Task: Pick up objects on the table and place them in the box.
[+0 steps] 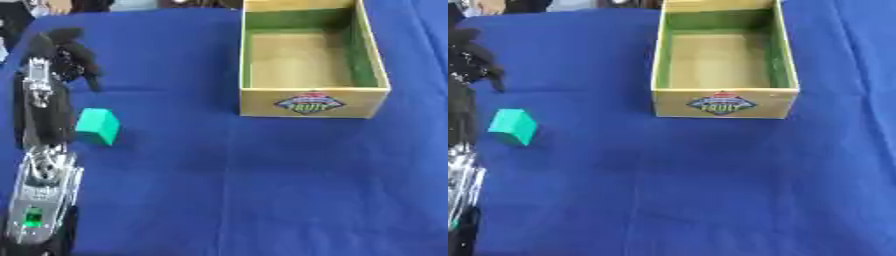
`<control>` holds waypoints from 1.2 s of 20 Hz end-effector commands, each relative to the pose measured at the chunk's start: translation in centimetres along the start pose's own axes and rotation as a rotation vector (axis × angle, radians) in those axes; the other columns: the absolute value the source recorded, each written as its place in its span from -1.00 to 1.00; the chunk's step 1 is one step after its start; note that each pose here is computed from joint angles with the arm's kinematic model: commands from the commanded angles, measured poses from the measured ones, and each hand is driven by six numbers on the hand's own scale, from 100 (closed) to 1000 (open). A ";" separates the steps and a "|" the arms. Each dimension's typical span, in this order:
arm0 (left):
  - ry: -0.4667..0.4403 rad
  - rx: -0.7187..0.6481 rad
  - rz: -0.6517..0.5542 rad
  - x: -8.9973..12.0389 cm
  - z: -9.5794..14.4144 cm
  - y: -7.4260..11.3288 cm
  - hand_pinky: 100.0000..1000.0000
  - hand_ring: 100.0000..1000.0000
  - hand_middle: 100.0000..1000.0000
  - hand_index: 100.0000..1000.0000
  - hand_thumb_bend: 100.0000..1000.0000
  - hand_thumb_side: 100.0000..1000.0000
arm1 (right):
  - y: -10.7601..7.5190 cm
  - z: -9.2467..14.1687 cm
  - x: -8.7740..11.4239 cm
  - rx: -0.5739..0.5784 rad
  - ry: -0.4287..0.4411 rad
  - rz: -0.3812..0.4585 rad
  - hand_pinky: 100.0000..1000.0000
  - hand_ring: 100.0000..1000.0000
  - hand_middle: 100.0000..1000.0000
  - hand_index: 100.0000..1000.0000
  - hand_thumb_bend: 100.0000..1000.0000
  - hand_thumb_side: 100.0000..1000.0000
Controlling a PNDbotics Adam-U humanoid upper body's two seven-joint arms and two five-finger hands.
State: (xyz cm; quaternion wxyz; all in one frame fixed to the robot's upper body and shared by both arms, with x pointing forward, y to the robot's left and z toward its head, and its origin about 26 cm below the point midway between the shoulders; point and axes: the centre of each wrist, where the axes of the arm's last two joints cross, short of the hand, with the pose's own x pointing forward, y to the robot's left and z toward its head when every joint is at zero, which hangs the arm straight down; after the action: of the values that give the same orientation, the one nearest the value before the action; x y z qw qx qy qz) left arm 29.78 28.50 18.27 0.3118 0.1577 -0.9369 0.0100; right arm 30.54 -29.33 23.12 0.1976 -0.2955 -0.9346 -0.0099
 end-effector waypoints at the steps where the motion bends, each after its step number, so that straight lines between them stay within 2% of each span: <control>1: -0.030 0.010 -0.002 0.5 -0.4 0.3 -0.66 -0.32 -0.22 0.35 -1.00 0.93 | -0.2 -0.5 0.4 -0.002 -0.028 0.009 0.43 0.56 0.36 0.53 -1.00 0.83; 9: -0.034 0.007 -0.003 0.6 -0.5 0.3 -0.66 -0.32 -0.22 0.36 -1.00 0.92 | -0.2 -0.5 0.5 0.000 -0.030 0.008 0.43 0.56 0.36 0.53 -1.00 0.83; 11: -0.049 -0.002 -0.038 0.7 -0.9 0.8 -0.64 -0.28 -0.17 0.40 -1.00 0.90 | -0.2 -0.5 0.4 0.002 -0.028 0.009 0.43 0.56 0.36 0.53 -1.00 0.83; 12: -0.068 -0.010 -0.102 0.8 -1.3 1.7 -0.62 -0.25 -0.14 0.44 -1.00 0.86 | -0.3 -0.5 0.4 0.004 -0.027 0.011 0.43 0.56 0.36 0.53 -1.00 0.83; 14: -0.107 -0.061 -0.324 1.3 -2.4 3.9 -0.56 -0.18 -0.04 0.53 -1.00 0.79 | -0.4 -0.5 0.4 0.007 -0.027 0.016 0.43 0.56 0.36 0.53 -1.00 0.83; 18: -0.097 -0.298 -0.800 2.4 -3.8 7.2 -0.37 0.07 0.24 0.75 -0.93 0.94 | -0.5 -0.5 0.4 0.015 -0.028 0.022 0.43 0.56 0.36 0.53 -1.00 0.83; 20: -0.072 -0.463 -0.990 3.0 -4.5 8.2 -0.23 0.22 0.37 0.85 -0.79 1.00 | -0.5 -0.5 0.4 0.018 -0.030 0.024 0.43 0.56 0.36 0.53 -1.00 0.83; 21: -0.062 -0.543 -1.066 3.3 -4.8 8.5 -0.12 0.33 0.45 0.89 -0.62 1.00 | -0.5 -0.5 0.4 0.020 -0.031 0.025 0.43 0.56 0.36 0.53 -1.00 0.83; 23: -0.057 -0.681 -1.181 4.0 -5.7 8.9 -0.05 0.38 0.48 0.90 -0.52 1.00 | -0.5 -0.5 0.4 0.024 -0.032 0.026 0.43 0.56 0.36 0.53 -1.00 0.84; 24: -0.056 -0.738 -1.221 4.3 -6.1 9.1 -0.02 0.42 0.50 0.91 -0.35 1.00 | -0.5 -0.5 0.4 0.026 -0.032 0.026 0.43 0.56 0.36 0.53 -1.00 0.84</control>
State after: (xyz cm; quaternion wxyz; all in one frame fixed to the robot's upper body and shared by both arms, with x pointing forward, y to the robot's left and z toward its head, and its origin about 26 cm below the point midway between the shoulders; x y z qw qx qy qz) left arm 27.76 36.47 24.61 0.2912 0.5173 -0.6701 -0.4456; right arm 30.48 -29.44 22.93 0.2033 -0.2985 -0.9325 -0.0028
